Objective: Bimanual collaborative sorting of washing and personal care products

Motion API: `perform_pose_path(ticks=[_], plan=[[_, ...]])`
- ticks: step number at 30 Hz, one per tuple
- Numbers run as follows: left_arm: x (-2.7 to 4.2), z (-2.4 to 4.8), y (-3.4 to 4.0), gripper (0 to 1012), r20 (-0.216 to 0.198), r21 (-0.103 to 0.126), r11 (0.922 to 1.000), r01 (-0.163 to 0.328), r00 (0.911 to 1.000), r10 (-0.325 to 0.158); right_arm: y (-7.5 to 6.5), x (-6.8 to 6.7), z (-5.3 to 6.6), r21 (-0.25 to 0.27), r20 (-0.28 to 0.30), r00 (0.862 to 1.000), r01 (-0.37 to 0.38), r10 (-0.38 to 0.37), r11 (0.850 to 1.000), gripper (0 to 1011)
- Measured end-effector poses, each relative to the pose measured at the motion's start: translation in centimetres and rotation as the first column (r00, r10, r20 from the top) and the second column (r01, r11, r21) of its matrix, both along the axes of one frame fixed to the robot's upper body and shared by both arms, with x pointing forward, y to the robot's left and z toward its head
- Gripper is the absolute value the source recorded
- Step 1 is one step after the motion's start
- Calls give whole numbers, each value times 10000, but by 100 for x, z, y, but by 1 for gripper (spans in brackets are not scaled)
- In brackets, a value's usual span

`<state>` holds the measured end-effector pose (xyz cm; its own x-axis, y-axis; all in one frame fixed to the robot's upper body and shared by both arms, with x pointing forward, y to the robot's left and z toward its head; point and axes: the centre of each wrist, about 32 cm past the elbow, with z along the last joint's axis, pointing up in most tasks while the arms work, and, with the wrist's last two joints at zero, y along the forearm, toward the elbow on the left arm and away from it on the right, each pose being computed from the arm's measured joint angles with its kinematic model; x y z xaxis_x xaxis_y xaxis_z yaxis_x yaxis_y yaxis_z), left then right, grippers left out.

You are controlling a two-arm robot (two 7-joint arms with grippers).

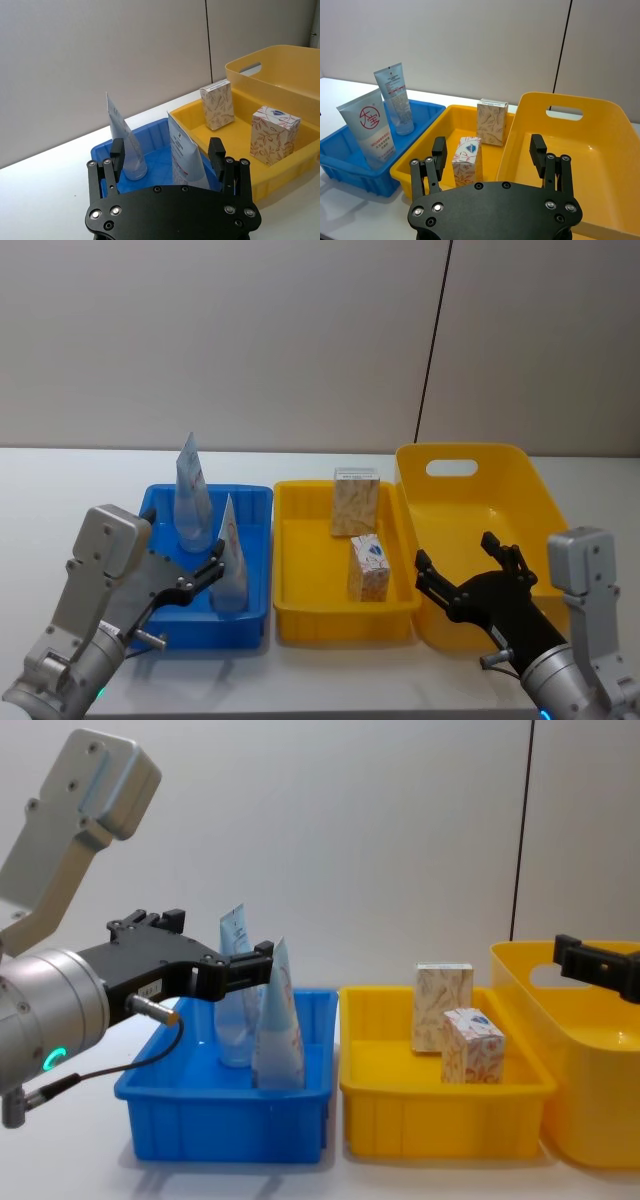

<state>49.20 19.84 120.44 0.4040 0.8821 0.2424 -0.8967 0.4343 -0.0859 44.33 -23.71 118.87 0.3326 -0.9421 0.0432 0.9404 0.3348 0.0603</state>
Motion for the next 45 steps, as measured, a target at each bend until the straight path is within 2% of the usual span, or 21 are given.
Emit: perform_pose_path(ticks=[45], plan=[[0, 0, 0, 1001, 0, 0, 10000, 0, 10000, 0, 0, 0, 0, 0, 1, 10000, 0, 0, 10000, 1004]])
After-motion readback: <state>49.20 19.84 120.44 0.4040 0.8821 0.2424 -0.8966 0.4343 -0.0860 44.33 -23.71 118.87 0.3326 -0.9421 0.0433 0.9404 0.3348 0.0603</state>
